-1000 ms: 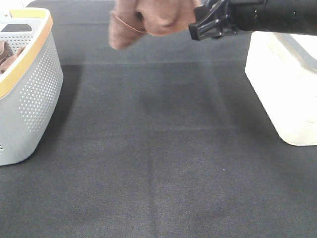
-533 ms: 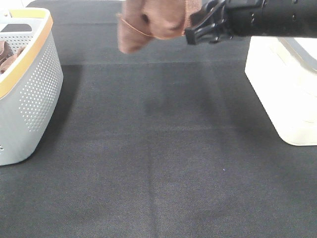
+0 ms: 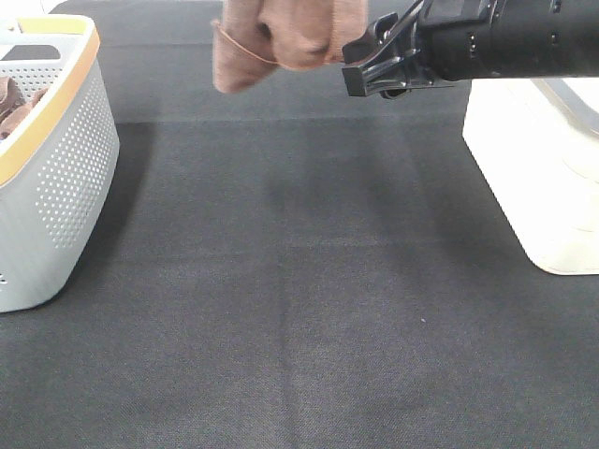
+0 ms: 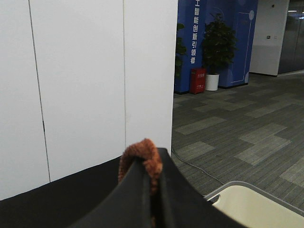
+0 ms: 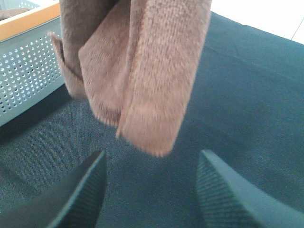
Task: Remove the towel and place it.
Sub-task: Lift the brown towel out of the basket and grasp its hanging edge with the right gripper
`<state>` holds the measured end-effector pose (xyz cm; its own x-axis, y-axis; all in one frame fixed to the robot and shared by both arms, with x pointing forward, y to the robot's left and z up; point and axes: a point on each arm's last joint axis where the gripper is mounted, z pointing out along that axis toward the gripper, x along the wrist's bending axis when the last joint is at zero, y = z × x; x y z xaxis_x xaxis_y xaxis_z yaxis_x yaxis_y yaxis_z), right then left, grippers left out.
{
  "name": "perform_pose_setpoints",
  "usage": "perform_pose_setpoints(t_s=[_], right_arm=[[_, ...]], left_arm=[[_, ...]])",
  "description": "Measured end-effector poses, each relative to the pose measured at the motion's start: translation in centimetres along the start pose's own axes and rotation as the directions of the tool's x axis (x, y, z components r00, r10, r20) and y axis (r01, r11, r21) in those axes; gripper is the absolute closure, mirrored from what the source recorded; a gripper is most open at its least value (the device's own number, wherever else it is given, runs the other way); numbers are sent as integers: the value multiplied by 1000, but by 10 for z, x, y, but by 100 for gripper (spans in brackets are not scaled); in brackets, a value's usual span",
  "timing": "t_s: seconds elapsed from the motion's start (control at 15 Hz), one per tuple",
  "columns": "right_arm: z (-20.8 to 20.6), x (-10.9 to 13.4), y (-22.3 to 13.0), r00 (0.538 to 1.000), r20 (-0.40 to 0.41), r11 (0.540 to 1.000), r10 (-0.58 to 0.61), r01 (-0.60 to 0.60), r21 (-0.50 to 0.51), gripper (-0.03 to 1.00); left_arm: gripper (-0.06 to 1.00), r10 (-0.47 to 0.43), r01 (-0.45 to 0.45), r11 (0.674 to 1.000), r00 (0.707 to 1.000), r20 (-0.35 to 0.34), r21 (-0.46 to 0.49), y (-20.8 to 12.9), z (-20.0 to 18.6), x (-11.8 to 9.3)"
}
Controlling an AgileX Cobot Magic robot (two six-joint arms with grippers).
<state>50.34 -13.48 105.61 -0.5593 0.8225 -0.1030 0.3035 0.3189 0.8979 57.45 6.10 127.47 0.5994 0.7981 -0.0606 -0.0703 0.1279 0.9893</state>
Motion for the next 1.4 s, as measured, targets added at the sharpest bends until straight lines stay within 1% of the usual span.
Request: perform_pose_setpoints(t_s=[0.2, 0.27, 0.33, 0.4, 0.47, 0.67, 0.73, 0.93, 1.13, 1.4], right_arm=[[0, 0, 0, 1000, -1, 1000, 0, 0, 0, 42], [0, 4, 0, 1000, -10, 1000, -5, 5, -2, 42], [0, 14, 2, 999, -27, 999, -36, 35, -16, 42], [-1, 21, 5, 998, -27, 997, -65, 64, -36, 42], [-1, 24, 7, 997, -13, 995, -82, 81, -58, 42], [1, 18, 11, 994, 79, 991, -80, 88, -105, 42], [1, 17, 11, 993, 88, 990, -80, 89, -109, 42], [6, 17, 8, 992, 101, 991, -82, 92, -99, 42], [22, 19, -5, 991, 98, 994, -93, 98, -47, 42], [24, 19, -6, 989, 102, 993, -109, 114, -44, 42]], left_arm=[[94, 0, 0, 1000, 1000, 0, 0, 0, 0, 0], [94, 0, 0, 1000, 1000, 0, 0, 0, 0, 0], [94, 0, 0, 1000, 1000, 0, 0, 0, 0, 0], [94, 0, 0, 1000, 1000, 0, 0, 0, 0, 0], [94, 0, 0, 1000, 1000, 0, 0, 0, 0, 0], [94, 0, 0, 1000, 1000, 0, 0, 0, 0, 0], [94, 0, 0, 1000, 1000, 0, 0, 0, 0, 0], [94, 0, 0, 1000, 1000, 0, 0, 0, 0, 0], [94, 0, 0, 1000, 1000, 0, 0, 0, 0, 0], [94, 0, 0, 1000, 1000, 0, 0, 0, 0, 0]])
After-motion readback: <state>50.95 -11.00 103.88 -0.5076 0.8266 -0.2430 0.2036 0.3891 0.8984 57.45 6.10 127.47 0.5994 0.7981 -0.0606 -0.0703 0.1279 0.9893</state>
